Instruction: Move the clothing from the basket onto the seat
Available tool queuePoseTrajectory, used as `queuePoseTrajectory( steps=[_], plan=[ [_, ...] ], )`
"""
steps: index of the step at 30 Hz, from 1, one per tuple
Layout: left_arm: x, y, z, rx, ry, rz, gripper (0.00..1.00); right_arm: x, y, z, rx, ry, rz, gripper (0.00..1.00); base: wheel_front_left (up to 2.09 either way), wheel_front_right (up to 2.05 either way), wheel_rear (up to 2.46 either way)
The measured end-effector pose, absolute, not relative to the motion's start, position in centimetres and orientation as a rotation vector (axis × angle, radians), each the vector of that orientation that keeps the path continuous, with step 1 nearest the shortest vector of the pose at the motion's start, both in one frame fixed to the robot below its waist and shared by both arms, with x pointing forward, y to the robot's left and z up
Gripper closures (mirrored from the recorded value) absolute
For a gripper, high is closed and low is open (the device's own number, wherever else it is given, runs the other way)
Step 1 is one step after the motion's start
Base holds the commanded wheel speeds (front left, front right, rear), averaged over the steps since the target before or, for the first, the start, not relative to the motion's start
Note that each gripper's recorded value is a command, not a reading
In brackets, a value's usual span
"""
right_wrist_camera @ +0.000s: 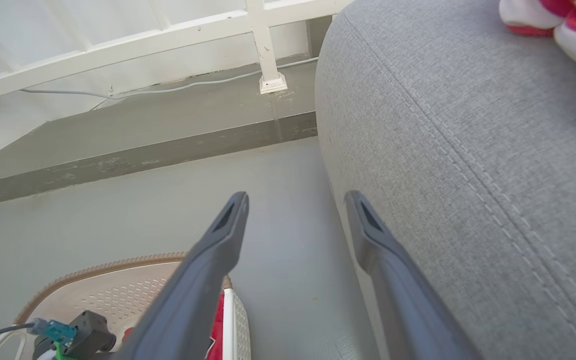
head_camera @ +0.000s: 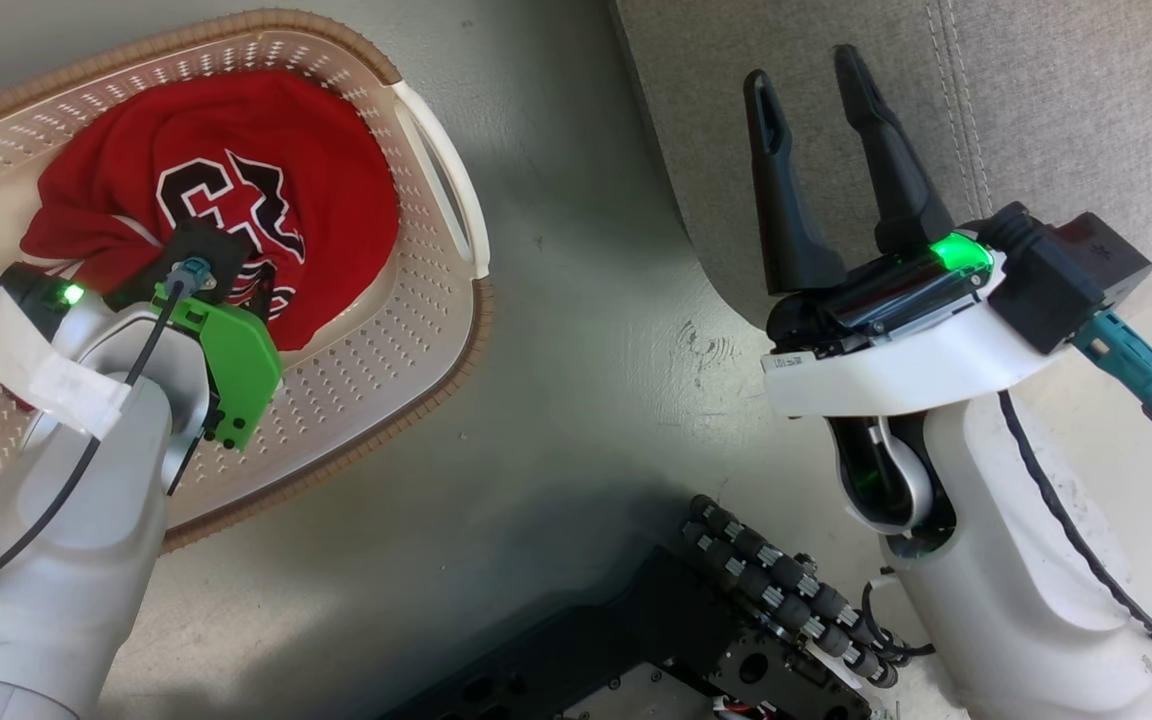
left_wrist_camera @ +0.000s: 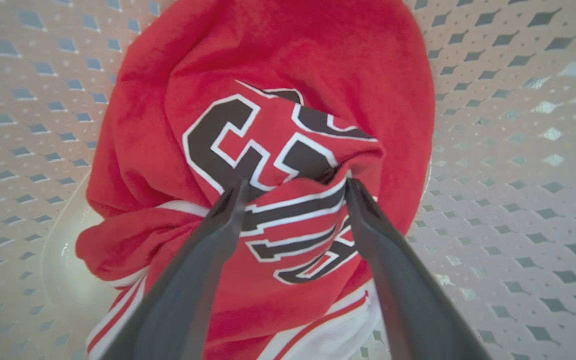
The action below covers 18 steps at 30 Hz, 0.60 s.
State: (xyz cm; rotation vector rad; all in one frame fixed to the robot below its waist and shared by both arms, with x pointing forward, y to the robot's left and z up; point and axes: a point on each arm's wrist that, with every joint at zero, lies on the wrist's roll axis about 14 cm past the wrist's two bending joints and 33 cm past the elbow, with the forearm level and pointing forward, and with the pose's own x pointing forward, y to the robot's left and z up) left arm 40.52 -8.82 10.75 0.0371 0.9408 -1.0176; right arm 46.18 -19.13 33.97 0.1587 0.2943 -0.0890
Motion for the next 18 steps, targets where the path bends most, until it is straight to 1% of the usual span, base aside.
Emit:
queuePoseTrajectory(
  steps=[10,11,12,13,18],
  plan=[
    [38.1,-7.1,8.7,0.118,1.065,-1.029,0.00,46.3,-18.9,34.1,0.177,0.291,-0.093,0.00,0.00,0.00,0.00],
    [38.2,-7.2,8.7,0.118,1.064,-1.029,0.28,46.3,-18.9,34.1,0.180,0.288,-0.094,0.00,0.00,0.00,0.00],
    [38.3,-7.3,8.7,0.120,1.061,-1.030,0.68,46.4,-18.9,34.2,0.183,0.286,-0.094,0.00,0.00,0.00,0.00],
    [38.4,-7.3,8.8,0.123,1.058,-1.030,1.00,46.5,-19.0,34.2,0.181,0.284,-0.098,0.00,0.00,0.00,0.00],
    [39.2,-7.6,9.0,0.128,1.042,-1.025,1.00,47.1,-18.8,34.7,0.179,0.262,-0.086,0.00,0.00,0.00,0.00]
  ],
)
